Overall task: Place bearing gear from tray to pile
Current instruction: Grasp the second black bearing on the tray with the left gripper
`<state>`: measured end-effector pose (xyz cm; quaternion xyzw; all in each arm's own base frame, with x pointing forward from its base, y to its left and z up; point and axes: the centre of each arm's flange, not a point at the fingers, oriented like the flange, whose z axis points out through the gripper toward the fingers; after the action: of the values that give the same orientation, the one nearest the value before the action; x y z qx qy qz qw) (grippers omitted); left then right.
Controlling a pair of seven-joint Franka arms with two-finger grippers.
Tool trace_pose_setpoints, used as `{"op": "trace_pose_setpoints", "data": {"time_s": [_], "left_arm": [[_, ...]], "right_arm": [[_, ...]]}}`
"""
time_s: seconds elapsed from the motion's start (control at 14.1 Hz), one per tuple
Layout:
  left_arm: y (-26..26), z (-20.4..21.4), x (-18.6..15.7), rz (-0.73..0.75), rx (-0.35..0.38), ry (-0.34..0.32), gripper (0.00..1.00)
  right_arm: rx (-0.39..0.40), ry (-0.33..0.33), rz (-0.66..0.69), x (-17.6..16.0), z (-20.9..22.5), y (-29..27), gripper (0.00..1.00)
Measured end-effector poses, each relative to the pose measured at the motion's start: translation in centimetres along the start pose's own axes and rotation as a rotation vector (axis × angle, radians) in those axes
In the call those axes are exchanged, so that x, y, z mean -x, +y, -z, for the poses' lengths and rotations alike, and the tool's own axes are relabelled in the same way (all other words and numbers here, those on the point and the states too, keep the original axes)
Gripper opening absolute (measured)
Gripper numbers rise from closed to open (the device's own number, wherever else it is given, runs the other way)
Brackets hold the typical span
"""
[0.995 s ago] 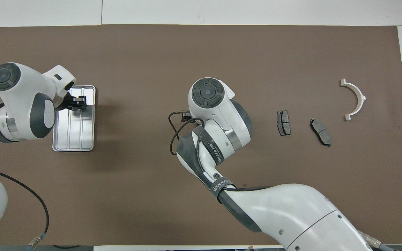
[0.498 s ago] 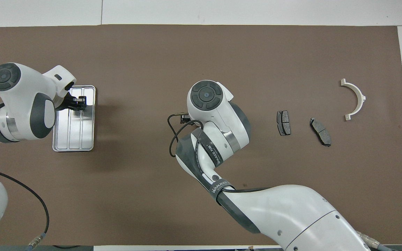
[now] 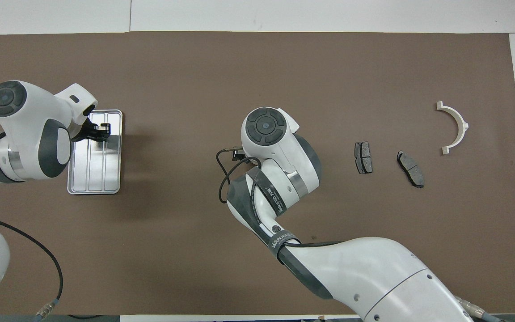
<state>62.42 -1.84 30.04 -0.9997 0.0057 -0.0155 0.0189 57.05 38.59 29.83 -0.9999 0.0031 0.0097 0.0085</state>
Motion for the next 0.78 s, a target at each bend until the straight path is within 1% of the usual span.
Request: {"op": "trace_pose_setpoints", "data": {"time_s": [0.28, 0.43, 0.64, 0.78], "left_arm": [[0.0, 0.0, 0.0, 0.0, 0.0, -0.003, 0.24], [0.0, 0.5, -0.2, 0.002, 0.004, -0.016, 0.24], [0.4, 2.7, -0.8, 0.019, 0.035, -0.042, 0.24], [0.8, 4.5, -1.0, 0.039, 0.067, -0.04, 0.24]], "right_arm": [[0.001, -0.002, 0.001, 0.1, -0.1, 0.0, 1.0], [0.001, -0.002, 0.0, 0.1, -0.2, 0.0, 1.0], [0.0, -0.002, 0.0, 0.1, -0.2, 0.0, 1.0], [-0.007, 0.007, 0.002, 0.1, -0.1, -0.2, 1.0]]}}
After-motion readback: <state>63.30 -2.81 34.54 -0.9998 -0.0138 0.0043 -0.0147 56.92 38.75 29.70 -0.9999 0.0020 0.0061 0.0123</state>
